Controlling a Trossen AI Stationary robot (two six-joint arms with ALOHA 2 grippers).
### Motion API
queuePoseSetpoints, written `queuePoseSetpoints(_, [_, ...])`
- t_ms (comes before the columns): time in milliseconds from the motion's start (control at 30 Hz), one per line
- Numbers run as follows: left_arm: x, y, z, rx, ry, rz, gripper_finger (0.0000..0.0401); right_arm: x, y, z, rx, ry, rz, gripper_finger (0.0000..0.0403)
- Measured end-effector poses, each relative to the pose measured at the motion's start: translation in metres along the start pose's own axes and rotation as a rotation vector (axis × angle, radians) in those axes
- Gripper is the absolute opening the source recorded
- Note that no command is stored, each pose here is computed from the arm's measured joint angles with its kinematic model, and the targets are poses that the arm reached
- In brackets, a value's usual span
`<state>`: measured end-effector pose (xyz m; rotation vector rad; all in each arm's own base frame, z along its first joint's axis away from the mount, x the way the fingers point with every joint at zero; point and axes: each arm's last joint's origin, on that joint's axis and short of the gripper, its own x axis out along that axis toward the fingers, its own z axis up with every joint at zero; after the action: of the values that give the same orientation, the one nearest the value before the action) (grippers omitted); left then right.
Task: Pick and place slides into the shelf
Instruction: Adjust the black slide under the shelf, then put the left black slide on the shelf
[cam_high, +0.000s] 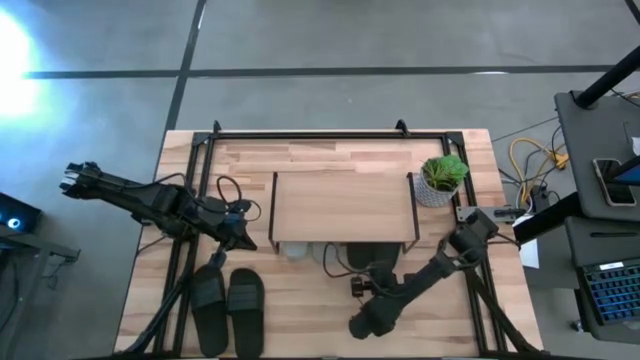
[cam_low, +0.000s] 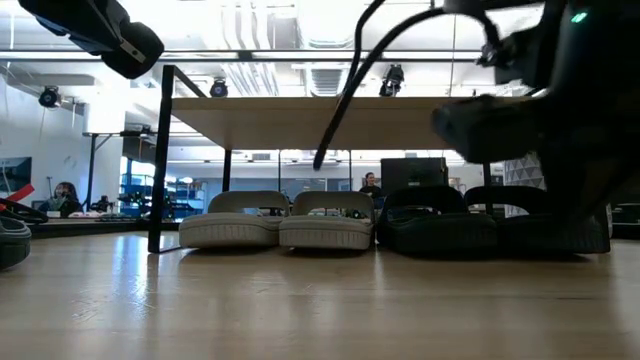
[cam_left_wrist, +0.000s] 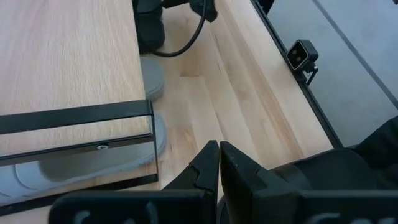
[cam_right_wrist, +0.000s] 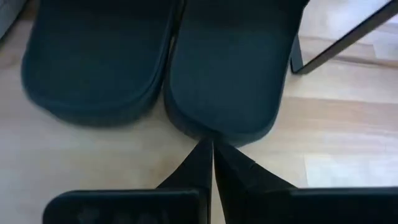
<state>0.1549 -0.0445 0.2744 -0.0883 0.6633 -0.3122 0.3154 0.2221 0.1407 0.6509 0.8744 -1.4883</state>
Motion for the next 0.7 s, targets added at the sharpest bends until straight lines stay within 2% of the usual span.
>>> queuePoseSetpoints(367, [0.001, 0.0, 0.001, -0.008, 0.002, 0.001, 0.0, 0.011, -0.001, 0.014, -0.047, -0.071, -0.083, 0.0009])
queuePoseSetpoints(467, [0.002, 0.0, 0.001, -0.008, 0.004, 0.001, 0.0, 0.006, -0.002, 0.014, -0.042, -0.03, -0.099, 0.0009])
queuePoseSetpoints(567, [0.001, 0.0, 0.002, -0.008, -0.001, 0.0, 0.0, -0.006, -0.004, 0.008, -0.032, 0.016, -0.073, 0.0009])
queuePoseSetpoints(700, [0.003, -0.001, 0.0, -0.035, 0.03, -0.027, 0.0, -0.029, -0.008, -0.006, -0.018, 0.07, 0.023, 0.0008])
